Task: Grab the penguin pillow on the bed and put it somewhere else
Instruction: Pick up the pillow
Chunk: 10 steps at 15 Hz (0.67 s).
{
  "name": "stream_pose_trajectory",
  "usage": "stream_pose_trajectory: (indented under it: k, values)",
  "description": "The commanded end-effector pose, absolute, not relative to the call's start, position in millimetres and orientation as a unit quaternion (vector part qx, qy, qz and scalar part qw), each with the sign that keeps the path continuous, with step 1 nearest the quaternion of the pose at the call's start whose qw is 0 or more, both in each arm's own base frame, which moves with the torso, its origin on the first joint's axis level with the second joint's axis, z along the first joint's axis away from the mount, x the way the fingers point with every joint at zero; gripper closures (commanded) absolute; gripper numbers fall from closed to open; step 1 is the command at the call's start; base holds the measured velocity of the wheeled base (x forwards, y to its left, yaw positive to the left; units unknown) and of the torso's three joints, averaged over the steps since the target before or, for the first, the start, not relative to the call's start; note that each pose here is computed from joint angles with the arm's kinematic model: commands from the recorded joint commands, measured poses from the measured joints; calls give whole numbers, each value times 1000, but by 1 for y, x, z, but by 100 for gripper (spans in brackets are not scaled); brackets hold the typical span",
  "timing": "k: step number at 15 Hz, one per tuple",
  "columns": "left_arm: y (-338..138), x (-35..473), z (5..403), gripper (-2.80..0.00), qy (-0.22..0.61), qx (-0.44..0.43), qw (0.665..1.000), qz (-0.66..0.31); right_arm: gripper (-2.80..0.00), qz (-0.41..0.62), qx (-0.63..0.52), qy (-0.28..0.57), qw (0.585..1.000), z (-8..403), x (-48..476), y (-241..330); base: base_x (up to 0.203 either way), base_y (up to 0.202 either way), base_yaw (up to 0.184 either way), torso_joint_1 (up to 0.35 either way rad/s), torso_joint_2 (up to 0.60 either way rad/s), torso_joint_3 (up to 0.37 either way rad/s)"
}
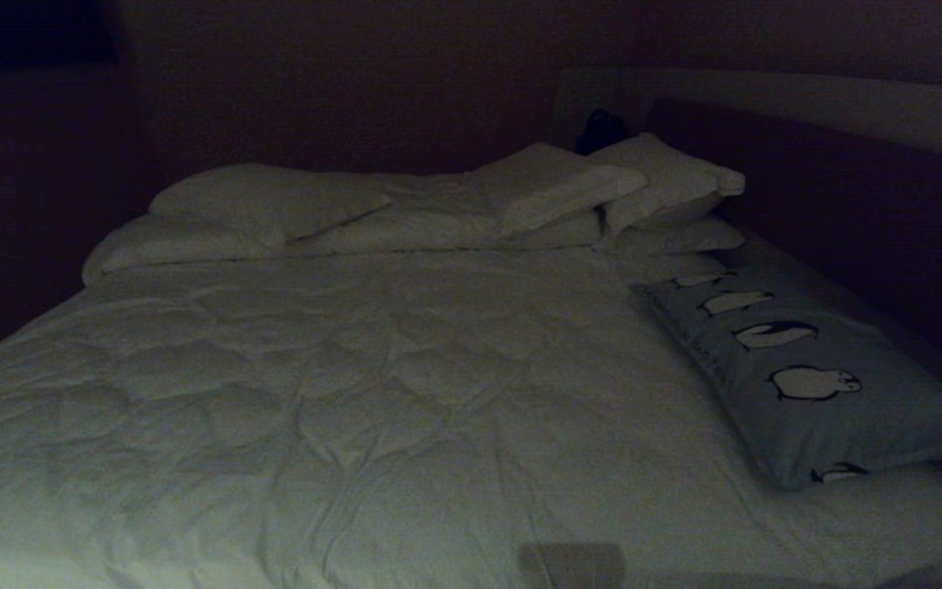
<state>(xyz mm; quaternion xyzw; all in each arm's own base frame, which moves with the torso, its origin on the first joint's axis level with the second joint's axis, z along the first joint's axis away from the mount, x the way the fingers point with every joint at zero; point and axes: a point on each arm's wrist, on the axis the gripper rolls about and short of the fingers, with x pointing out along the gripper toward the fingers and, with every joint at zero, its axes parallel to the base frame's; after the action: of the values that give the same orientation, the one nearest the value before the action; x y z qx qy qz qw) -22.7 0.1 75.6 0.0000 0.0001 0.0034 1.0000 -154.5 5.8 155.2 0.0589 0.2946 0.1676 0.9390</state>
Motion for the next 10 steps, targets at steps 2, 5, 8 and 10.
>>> stream_pose_trajectory:
  k: [2, 5, 8, 10]
  values:
    - [0, -23, 76, 0, 0, 0, 1000, 4, 0, 121, 63, 49, 989, 173, -137, 4, 0, 0, 0, 0, 0, 0]
    - [0, -23, 76, 0, 0, 0, 1000, 4, 0, 57, 61, -1, 996, 178, -127, 1, 0, 0, 0, 0, 0, 0]
    - [0, -23, 76, 0, 0, 0, 1000, 4, 0, 35, 59, -32, 997, 181, -121, 0, 0, 0, 0, 0, 0, 0]
    - [0, -23, 76, 0, 0, 0, 1000, 4, 0, 28, 58, -43, 997, 179, -113, 0, 0, 0, 0, 0, 0, 0]
